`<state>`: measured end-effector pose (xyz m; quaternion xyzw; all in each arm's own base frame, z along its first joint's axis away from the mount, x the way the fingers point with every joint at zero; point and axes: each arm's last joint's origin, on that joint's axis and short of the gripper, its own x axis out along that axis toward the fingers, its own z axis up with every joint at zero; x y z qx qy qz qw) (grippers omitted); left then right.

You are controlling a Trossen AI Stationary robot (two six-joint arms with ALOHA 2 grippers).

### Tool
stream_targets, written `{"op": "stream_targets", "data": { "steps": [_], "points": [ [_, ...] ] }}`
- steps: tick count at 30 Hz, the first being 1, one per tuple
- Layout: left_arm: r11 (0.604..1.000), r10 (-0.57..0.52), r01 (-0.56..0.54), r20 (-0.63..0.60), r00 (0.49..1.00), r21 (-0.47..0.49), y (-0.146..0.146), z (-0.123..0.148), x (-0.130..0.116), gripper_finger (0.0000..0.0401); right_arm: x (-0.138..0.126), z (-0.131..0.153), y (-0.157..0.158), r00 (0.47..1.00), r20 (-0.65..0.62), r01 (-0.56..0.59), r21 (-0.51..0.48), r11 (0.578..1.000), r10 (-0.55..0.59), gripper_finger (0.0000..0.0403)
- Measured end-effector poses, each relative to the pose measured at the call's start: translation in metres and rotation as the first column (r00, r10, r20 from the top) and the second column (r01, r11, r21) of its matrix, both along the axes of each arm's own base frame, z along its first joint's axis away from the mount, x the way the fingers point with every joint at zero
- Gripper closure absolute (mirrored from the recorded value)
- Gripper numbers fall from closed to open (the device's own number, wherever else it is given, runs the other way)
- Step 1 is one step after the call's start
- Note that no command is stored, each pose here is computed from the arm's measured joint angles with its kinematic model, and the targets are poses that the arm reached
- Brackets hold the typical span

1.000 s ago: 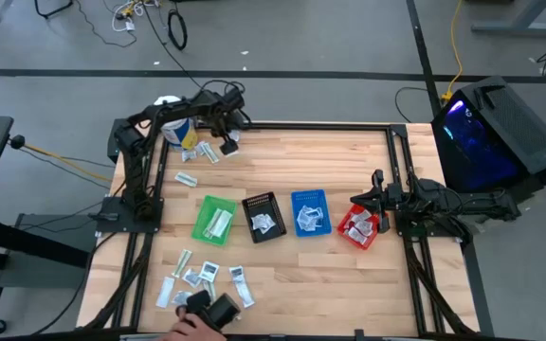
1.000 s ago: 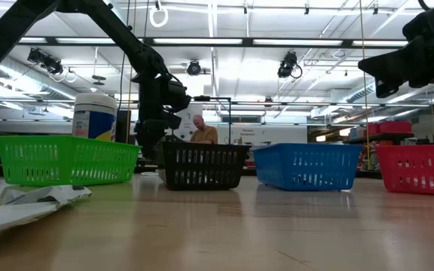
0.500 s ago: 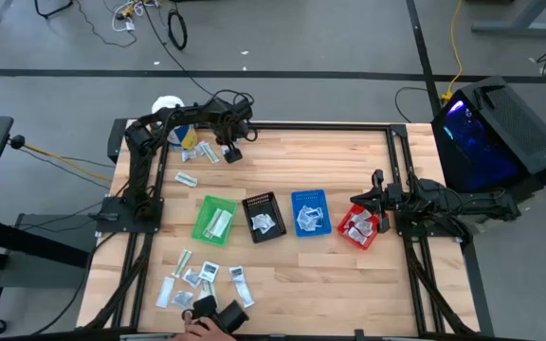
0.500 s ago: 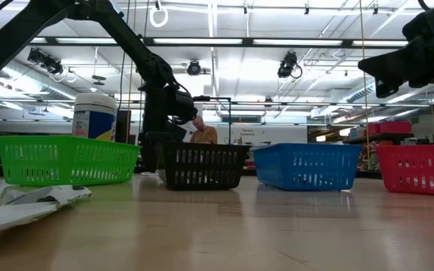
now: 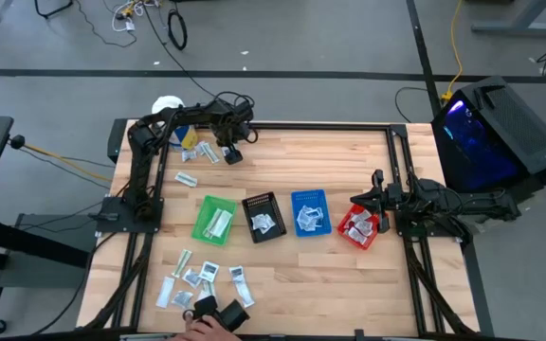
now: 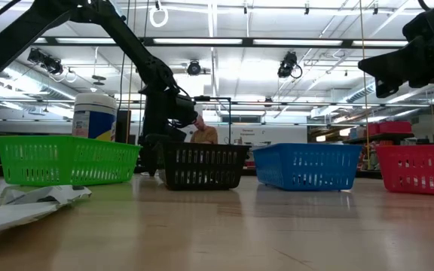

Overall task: Pick & Place First Aid Supplies
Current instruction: Put the towelette pack into the black basket

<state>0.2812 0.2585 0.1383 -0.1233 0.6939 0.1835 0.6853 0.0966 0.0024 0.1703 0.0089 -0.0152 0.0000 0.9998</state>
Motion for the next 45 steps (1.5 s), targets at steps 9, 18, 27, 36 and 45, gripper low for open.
{"op": "stream_targets", "data": {
  "steps": [9,18,27,36,45],
  "points": [
    [1.000,-0.001,0.002,0.017,1.000,-0.028,-0.001,-0.001,0.000,0.0052,0.000,0.000,0.000,1.000,0.000,0.000,0.000,1.000,0.000,0.0380],
    [0.999,-0.001,0.002,0.018,1.000,-0.032,-0.001,-0.001,0.000,0.0111,0.000,0.000,0.000,1.000,0.000,0.000,0.000,1.000,0.000,0.0380],
    [1.000,0.001,0.000,0.019,1.000,-0.031,-0.001,-0.001,0.000,0.0149,0.000,0.000,0.000,1.000,0.000,0.000,0.000,1.000,0.000,0.0380],
    [1.000,0.000,0.000,0.004,1.000,-0.029,-0.002,0.000,0.000,0.0153,0.000,0.000,0.000,1.000,0.001,0.000,0.000,1.000,0.000,0.0380],
    [0.999,0.021,-0.023,0.051,0.998,0.034,-0.007,0.031,-0.004,0.0153,0.000,0.000,0.000,1.000,0.000,0.000,0.000,1.000,0.000,0.0380]
  ]
}}
